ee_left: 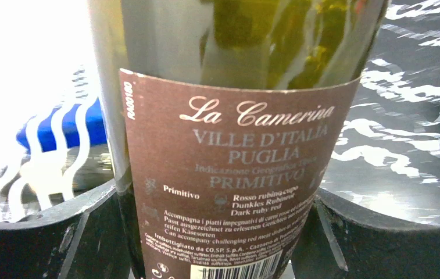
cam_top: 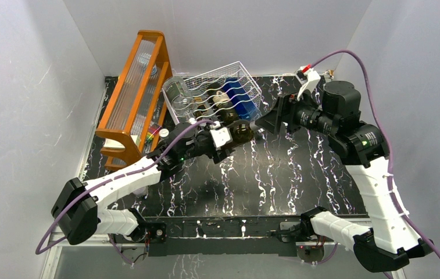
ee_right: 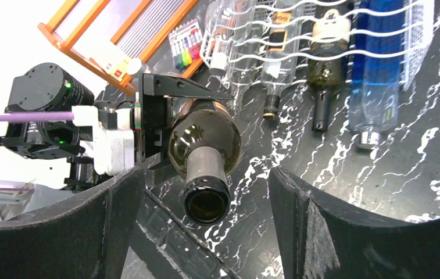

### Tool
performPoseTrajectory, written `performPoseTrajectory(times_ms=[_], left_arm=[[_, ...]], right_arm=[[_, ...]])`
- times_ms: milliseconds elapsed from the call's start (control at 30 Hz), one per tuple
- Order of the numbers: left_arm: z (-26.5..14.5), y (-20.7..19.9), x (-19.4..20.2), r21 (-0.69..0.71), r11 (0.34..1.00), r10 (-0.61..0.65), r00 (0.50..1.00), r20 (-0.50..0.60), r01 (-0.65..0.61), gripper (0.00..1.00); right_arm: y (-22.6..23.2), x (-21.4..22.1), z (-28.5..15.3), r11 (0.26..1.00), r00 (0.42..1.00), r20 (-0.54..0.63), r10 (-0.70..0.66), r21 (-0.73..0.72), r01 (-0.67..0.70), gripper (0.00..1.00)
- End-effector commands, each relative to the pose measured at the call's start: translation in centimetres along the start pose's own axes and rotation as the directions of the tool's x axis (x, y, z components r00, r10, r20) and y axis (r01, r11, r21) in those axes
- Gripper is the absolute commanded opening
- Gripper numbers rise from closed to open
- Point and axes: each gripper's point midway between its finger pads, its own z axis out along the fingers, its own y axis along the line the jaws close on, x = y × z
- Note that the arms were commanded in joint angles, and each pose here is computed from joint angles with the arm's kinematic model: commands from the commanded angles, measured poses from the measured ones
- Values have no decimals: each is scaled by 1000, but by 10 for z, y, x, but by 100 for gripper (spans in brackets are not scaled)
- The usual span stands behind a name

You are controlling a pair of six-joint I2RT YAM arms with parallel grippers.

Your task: Put the wine bottle on the wine rack

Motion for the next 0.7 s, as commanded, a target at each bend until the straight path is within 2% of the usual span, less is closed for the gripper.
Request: performPoseTrajectory(times_ms=[0,167,267,300,400,533,667], left_arm=[[-16,72,-80,-291,889,400,909,115,-354,0],[-17,79,-87,-323,771,596,801,58,-550,0],[-18,77,-83,-313,697,686,727,27,-645,0],[-18,76,-82,-306,652,730,683,10,-693,0],[-15,76,-82,-295,576,796,605,-11,-763,0],[-9,79,-85,-276,499,848,528,-37,-821,0],[-3,76,-85,-237,464,875,483,-29,-854,0]], right_arm=[[8,-32,-26,994,987,120,-103,36,100,88],[10,-27,-24,990,986,88,-139,11,138,88],[-5,-2,-14,989,990,-8,-144,33,144,88],[-10,5,-10,989,989,-41,-140,41,142,88],[-19,27,-2,988,983,-119,-143,47,149,88],[-23,50,6,988,969,-199,-147,16,154,88],[-28,68,16,987,949,-275,-152,11,161,87]])
